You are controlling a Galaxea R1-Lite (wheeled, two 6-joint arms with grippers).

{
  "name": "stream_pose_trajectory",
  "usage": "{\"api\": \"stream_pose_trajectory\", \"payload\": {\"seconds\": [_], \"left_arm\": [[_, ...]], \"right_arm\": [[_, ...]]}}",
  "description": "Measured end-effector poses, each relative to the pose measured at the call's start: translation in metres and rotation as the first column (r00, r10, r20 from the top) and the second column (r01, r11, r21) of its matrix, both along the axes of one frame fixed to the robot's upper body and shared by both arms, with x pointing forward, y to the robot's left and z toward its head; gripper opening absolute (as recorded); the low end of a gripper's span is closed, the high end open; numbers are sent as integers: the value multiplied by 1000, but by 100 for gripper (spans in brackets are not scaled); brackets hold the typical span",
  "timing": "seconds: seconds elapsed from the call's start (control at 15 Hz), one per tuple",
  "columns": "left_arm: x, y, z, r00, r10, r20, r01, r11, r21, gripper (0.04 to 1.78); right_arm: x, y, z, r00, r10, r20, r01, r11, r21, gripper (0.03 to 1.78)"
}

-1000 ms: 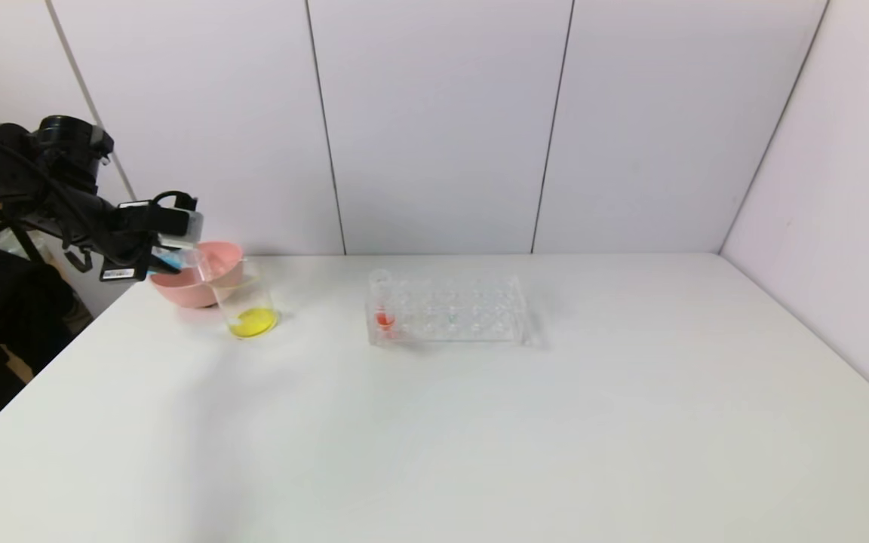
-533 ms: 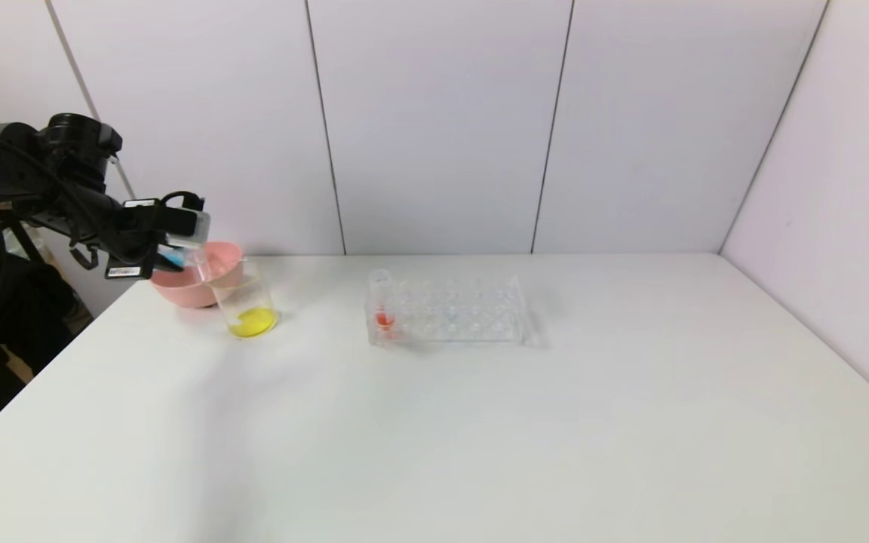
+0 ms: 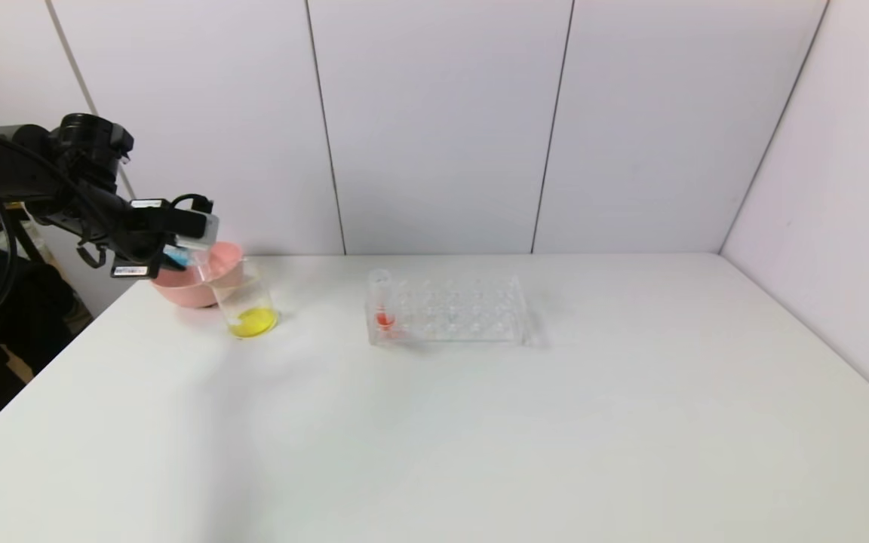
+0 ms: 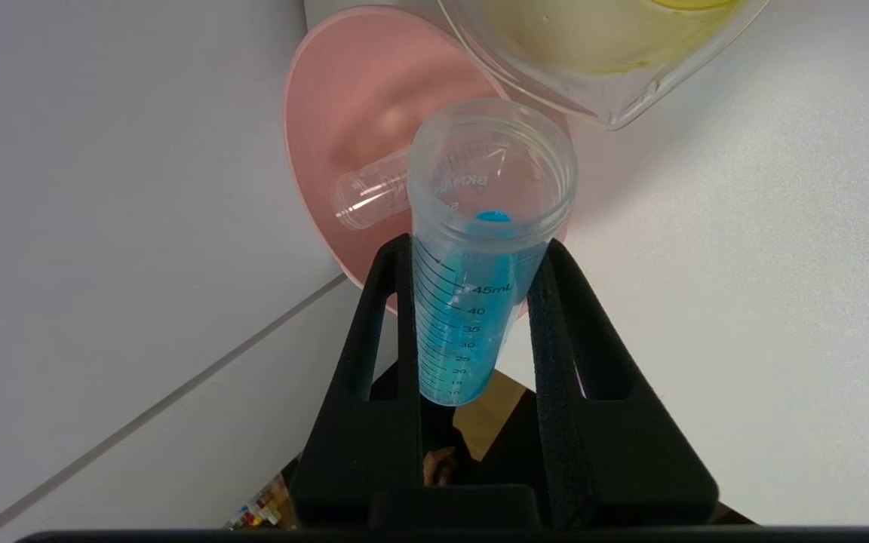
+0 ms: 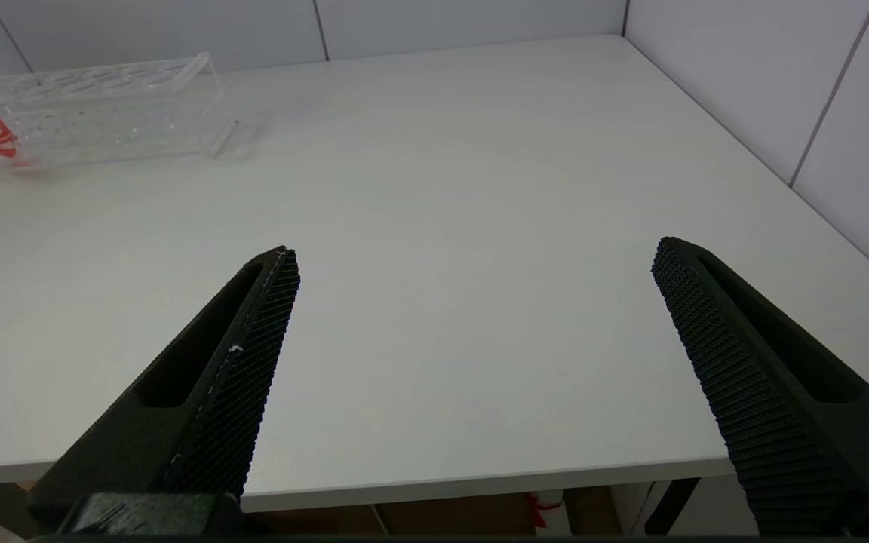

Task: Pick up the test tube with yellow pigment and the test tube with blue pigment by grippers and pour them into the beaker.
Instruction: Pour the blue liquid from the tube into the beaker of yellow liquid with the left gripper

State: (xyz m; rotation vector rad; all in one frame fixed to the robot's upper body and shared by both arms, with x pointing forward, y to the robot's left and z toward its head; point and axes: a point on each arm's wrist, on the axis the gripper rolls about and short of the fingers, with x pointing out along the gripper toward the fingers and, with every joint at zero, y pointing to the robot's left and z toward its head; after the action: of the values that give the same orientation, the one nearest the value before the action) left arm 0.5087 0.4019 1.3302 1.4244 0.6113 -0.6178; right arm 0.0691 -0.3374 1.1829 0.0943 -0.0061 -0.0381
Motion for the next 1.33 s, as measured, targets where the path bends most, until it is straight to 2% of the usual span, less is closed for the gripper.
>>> {"api": "stream_pose_trajectory", "payload": {"seconds": [1.33], "left_arm": [[3, -14, -2, 1000, 14, -16, -12, 996, 90, 44]], "right_arm": [[0, 0, 0, 1000, 0, 0, 0, 1000, 0, 171]]}}
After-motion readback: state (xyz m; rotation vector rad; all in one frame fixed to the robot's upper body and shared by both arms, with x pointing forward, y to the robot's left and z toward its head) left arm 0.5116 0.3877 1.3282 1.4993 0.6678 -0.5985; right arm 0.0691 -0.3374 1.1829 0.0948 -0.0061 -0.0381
